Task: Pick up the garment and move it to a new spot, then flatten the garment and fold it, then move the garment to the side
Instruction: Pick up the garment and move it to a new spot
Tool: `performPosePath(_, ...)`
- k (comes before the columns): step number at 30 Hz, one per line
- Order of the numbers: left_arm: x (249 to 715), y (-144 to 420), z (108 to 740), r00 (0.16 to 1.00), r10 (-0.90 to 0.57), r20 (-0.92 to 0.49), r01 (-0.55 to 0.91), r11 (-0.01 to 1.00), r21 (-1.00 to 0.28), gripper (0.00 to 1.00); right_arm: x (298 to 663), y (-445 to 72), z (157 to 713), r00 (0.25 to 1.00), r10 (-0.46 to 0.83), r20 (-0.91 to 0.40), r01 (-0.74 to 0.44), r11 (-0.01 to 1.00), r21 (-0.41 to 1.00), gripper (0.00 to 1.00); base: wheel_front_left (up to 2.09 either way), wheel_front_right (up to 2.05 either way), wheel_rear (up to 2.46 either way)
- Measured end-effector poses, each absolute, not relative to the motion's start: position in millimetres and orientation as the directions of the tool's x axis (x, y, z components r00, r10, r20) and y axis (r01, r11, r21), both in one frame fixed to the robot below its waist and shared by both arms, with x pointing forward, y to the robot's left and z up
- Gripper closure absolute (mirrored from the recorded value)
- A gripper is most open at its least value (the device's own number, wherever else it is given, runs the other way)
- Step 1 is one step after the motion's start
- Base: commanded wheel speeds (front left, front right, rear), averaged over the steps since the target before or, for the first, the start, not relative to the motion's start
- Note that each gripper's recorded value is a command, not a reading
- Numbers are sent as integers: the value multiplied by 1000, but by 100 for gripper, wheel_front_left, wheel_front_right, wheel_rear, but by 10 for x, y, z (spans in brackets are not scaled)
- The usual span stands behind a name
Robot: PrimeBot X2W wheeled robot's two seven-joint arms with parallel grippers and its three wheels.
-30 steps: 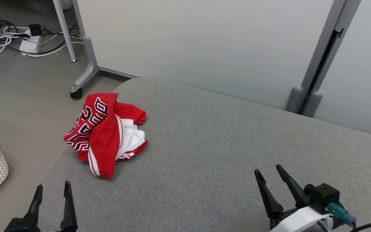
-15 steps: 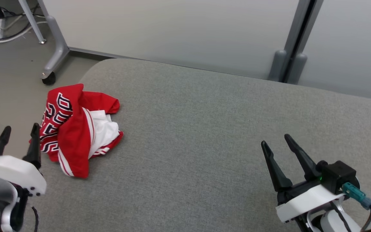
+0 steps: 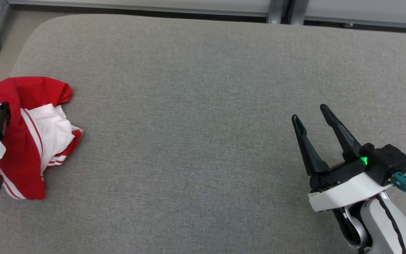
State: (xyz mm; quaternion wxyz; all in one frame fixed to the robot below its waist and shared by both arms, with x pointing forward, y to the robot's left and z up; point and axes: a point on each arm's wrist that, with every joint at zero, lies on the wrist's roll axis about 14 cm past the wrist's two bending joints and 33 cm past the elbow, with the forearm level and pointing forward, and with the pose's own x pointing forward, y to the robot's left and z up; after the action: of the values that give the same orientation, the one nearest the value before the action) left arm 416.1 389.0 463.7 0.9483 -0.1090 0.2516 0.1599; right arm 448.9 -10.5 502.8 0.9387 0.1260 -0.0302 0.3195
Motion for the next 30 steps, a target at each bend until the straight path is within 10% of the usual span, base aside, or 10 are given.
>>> performPosePath(8, 4054, 3604, 3585, 562, 111, -820, -400, 904, -151, 0, 4655, -385, 4799, 841, 534, 89, -539, 811, 226, 0, 0, 0, 0)
performPosePath(11, 4049, 3556, 3460, 520, 88, -850, -408, 899, -157, 100, 4664, -471, 4769, 855, 512, 80, -516, 826, 228, 0, 0, 0, 0)
performPosePath(30, 4447, 3540, 4933, 831, 91, -549, -62, 996, 71, 100, 4223, -605, 5294, 886, 434, 163, -462, 854, 238, 0, 0, 0, 0)
